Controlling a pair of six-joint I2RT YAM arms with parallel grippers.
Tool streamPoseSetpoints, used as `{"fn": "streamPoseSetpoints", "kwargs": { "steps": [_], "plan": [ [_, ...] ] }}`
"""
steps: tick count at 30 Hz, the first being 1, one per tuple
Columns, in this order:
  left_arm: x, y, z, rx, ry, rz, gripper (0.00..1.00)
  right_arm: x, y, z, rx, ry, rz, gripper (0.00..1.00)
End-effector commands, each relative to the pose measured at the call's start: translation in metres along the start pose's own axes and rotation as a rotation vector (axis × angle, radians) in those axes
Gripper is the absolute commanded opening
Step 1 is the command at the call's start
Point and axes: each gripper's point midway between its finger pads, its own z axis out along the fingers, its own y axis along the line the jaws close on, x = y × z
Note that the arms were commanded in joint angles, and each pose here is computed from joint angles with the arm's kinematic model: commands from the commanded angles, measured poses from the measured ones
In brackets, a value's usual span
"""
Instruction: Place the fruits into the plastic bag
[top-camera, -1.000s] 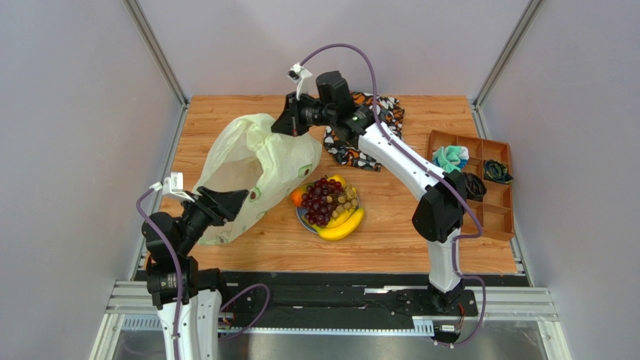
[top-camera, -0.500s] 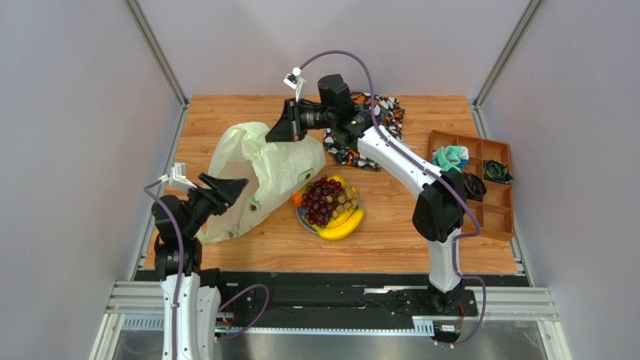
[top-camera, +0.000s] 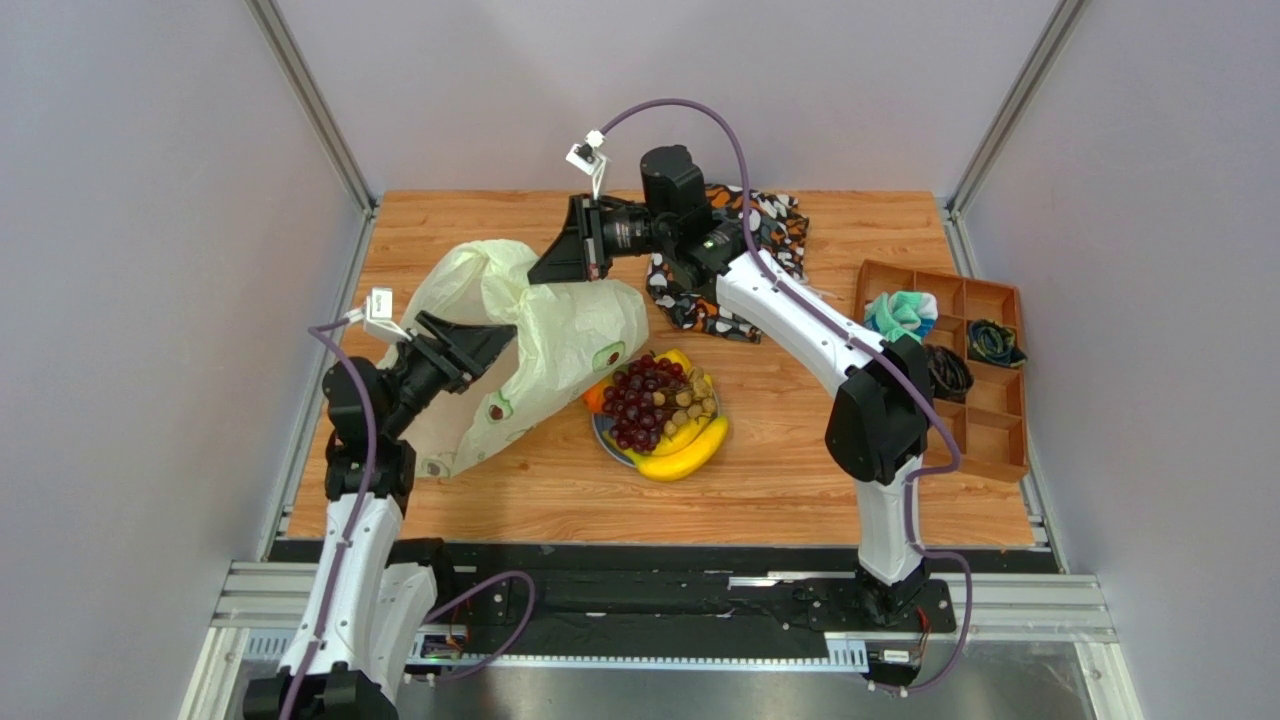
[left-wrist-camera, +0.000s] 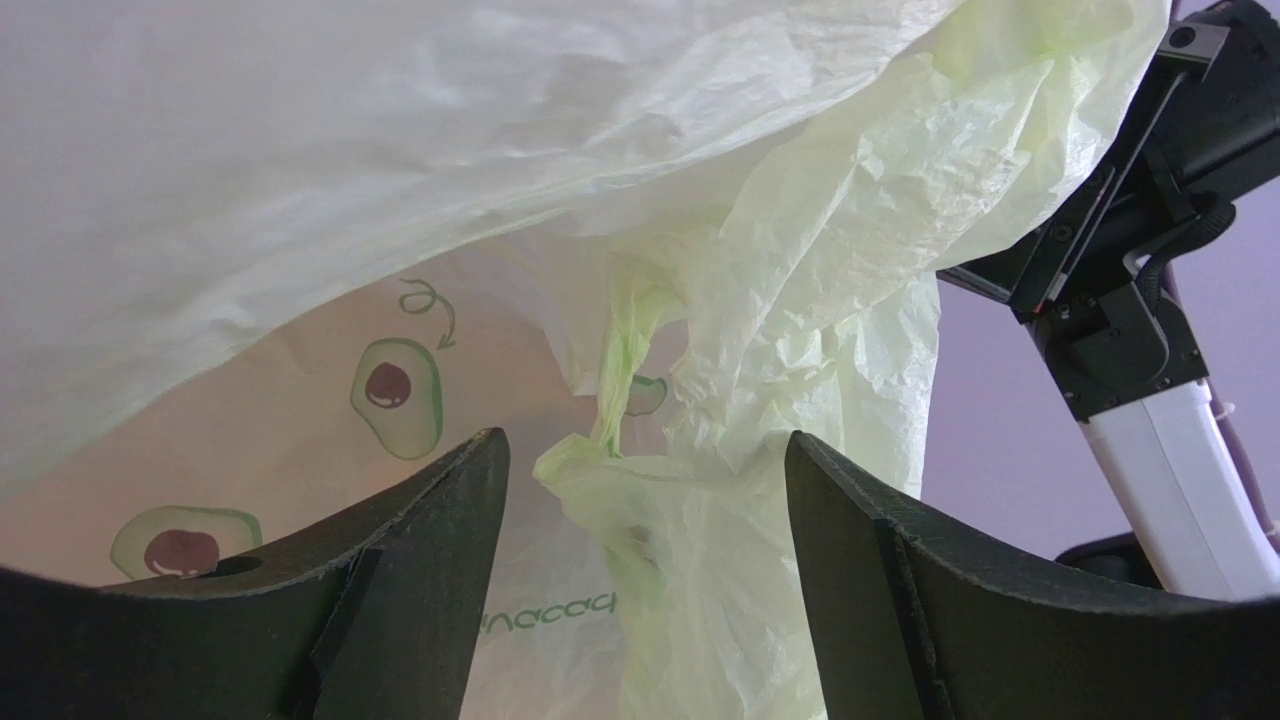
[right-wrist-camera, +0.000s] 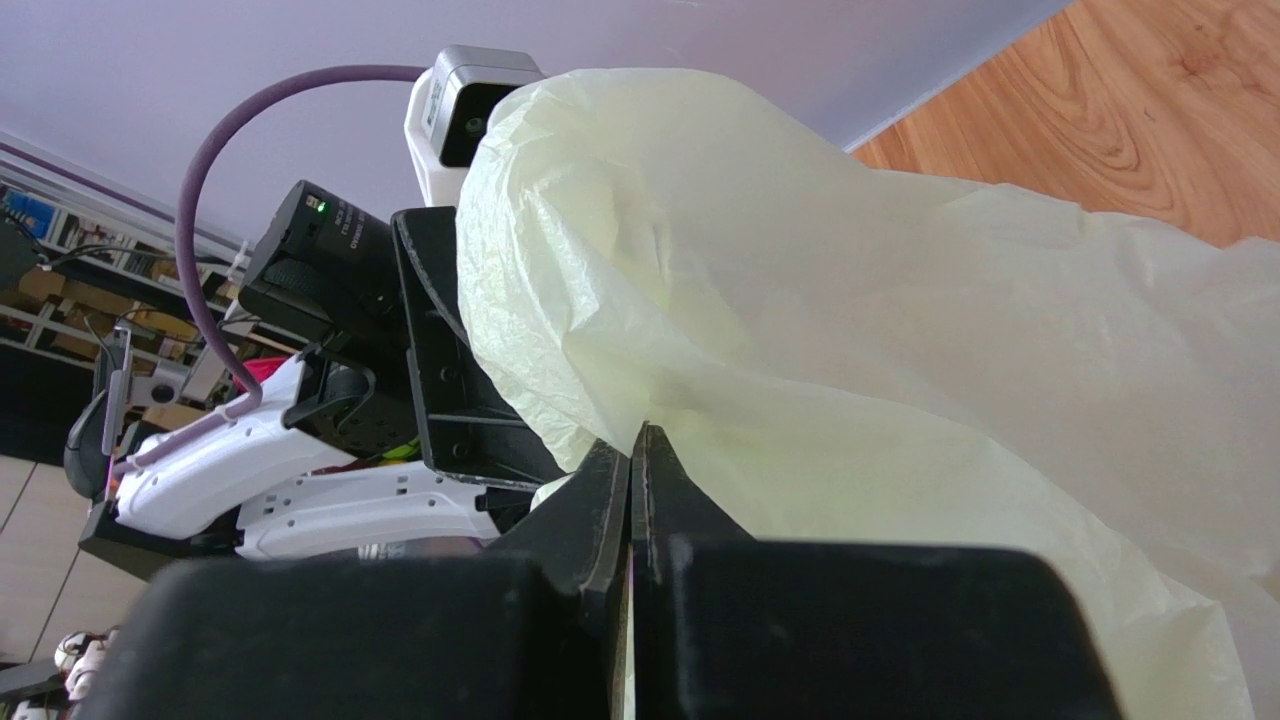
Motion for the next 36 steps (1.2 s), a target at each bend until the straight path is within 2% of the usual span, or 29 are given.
{"fn": "streamPoseSetpoints", "kwargs": {
  "steps": [1, 4, 7, 8, 10, 11, 13, 15, 16, 17, 18, 19, 20, 21, 22, 23, 24, 25, 26, 28, 33, 36],
  "plan": [
    [-0.010, -0.033, 0.011, 0.137, -0.013, 0.083, 0.77, -0.004, 0.019, 0.000, -0.051, 0.003, -0.035, 0.00],
    [-0.012, -0.047, 0.019, 0.198, -0.010, 0.093, 0.73, 0.000, 0.018, 0.004, -0.041, 0.026, -0.039, 0.00],
    [-0.014, -0.066, 0.019, 0.256, 0.003, 0.126, 0.49, 0.001, 0.015, 0.006, -0.030, 0.026, -0.038, 0.00],
    [-0.016, -0.072, 0.017, 0.273, -0.005, 0.133, 0.35, 0.001, 0.015, 0.006, -0.029, 0.026, -0.040, 0.00],
    [-0.022, -0.080, 0.010, 0.283, -0.050, 0.149, 0.22, 0.001, 0.010, 0.006, -0.008, 0.031, -0.054, 0.00],
    [-0.022, -0.080, 0.008, 0.273, -0.061, 0.147, 0.11, 0.002, 0.009, 0.008, -0.006, 0.036, -0.059, 0.00],
    [-0.028, -0.087, 0.000, 0.272, -0.108, 0.172, 0.01, -0.001, 0.006, 0.009, 0.010, 0.033, -0.064, 0.00],
    [-0.030, -0.092, -0.009, 0.248, -0.131, 0.195, 0.00, -0.002, -0.002, 0.011, 0.038, 0.031, -0.065, 0.00],
    [-0.023, -0.075, -0.009, 0.160, -0.101, 0.207, 0.00, -0.004, -0.009, 0.012, 0.076, 0.018, -0.065, 0.00],
    [-0.030, -0.083, -0.015, 0.133, -0.116, 0.245, 0.00, -0.006, -0.013, 0.012, 0.097, 0.013, -0.077, 0.00],
    [-0.038, -0.082, -0.023, 0.071, -0.159, 0.278, 0.00, -0.002, -0.018, 0.013, 0.122, 0.022, -0.071, 0.00],
    [-0.029, -0.056, -0.030, -0.066, -0.112, 0.301, 0.00, -0.008, -0.023, 0.012, 0.165, 0.000, -0.085, 0.00],
    [-0.040, -0.064, -0.040, -0.113, -0.147, 0.334, 0.00, -0.007, -0.025, 0.015, 0.184, -0.001, -0.095, 0.01],
    [-0.053, -0.055, -0.050, -0.207, -0.208, 0.348, 0.00, -0.008, -0.026, 0.015, 0.201, -0.002, -0.120, 0.02],
    [-0.050, -0.041, -0.058, -0.290, -0.187, 0.368, 0.00, -0.013, -0.029, 0.015, 0.242, -0.024, -0.134, 0.09],
    [-0.056, -0.045, -0.065, -0.316, -0.208, 0.389, 0.00, -0.014, -0.029, 0.017, 0.251, -0.029, -0.144, 0.19],
    [-0.060, -0.039, -0.069, -0.361, -0.224, 0.398, 0.00, -0.016, -0.026, 0.017, 0.257, -0.033, -0.153, 0.34],
    [-0.058, -0.034, -0.072, -0.393, -0.207, 0.402, 0.00, -0.020, -0.028, 0.017, 0.280, -0.046, -0.159, 0.56],
    [-0.060, -0.035, -0.074, -0.406, -0.209, 0.405, 0.00, -0.026, -0.022, 0.018, 0.278, -0.058, -0.174, 0.63],
    [-0.059, -0.024, -0.076, -0.462, -0.189, 0.388, 0.00, -0.032, -0.020, 0.014, 0.311, -0.070, -0.205, 0.72],
    [-0.063, -0.017, -0.070, -0.504, -0.179, 0.359, 0.00, -0.033, 0.005, -0.005, 0.417, -0.099, -0.385, 0.75],
    [-0.061, -0.016, -0.058, -0.499, -0.129, 0.323, 0.00, -0.010, 0.021, -0.006, 0.440, -0.065, -0.524, 0.78]
  ]
}}
